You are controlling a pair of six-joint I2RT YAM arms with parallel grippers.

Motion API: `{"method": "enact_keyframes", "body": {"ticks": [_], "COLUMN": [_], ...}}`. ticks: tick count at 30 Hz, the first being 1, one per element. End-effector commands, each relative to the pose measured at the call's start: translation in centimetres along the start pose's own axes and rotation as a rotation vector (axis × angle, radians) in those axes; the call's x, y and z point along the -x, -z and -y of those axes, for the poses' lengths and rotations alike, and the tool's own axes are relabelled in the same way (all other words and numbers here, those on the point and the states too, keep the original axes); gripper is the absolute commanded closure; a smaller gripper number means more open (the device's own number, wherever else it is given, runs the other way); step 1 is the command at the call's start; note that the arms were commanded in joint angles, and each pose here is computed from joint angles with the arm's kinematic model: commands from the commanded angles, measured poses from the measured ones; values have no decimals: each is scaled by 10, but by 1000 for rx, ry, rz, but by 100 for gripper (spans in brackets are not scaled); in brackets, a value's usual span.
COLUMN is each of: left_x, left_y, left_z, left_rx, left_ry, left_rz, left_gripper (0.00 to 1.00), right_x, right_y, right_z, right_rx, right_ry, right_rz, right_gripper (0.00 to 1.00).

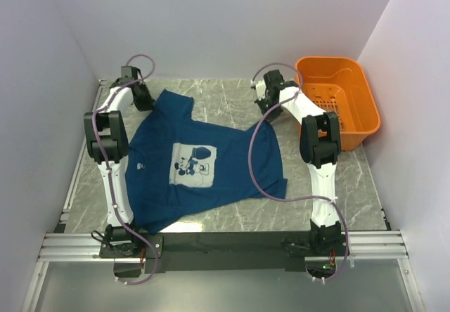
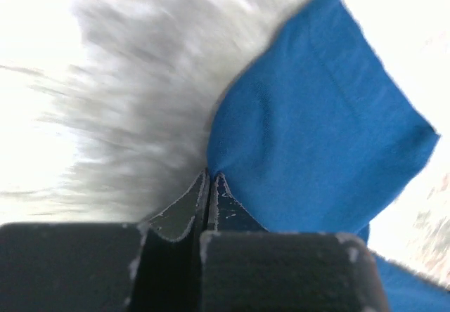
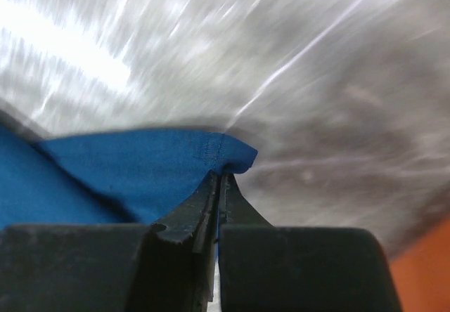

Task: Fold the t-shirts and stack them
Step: Flatten the tshirt out

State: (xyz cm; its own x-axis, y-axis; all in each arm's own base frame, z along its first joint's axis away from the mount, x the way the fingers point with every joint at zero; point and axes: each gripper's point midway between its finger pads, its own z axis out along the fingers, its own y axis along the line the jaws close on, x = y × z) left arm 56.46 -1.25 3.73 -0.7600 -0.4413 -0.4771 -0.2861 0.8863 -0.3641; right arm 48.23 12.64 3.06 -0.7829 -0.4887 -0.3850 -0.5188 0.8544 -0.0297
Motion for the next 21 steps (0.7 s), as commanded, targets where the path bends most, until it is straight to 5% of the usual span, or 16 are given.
{"method": "enact_keyframes", "body": {"ticks": [1,11,12,16,21], "left_x": [58,79,77,81,120], "left_y": [15,3,2,12,55], "left_z": [-21,-31,-34,-34,-21], "left_rx": [51,24,33,27,-5], "left_ry": [98,169,170,158,141], "left_rz": [143,158,155,183,317], "left_gripper": [99,99,95,51,32], "right_x": [40,76,77,85,103], "right_y": [16,8,8,12,28], "right_z": [38,60,60,66,68], "right_rx": [-110,-181,-182,-193,-196], "right_ry": [-36,-30,-29,-35,-40], "right_rz": [106,177,182,212,282], "right_gripper": [100,100,100,66,46]}}
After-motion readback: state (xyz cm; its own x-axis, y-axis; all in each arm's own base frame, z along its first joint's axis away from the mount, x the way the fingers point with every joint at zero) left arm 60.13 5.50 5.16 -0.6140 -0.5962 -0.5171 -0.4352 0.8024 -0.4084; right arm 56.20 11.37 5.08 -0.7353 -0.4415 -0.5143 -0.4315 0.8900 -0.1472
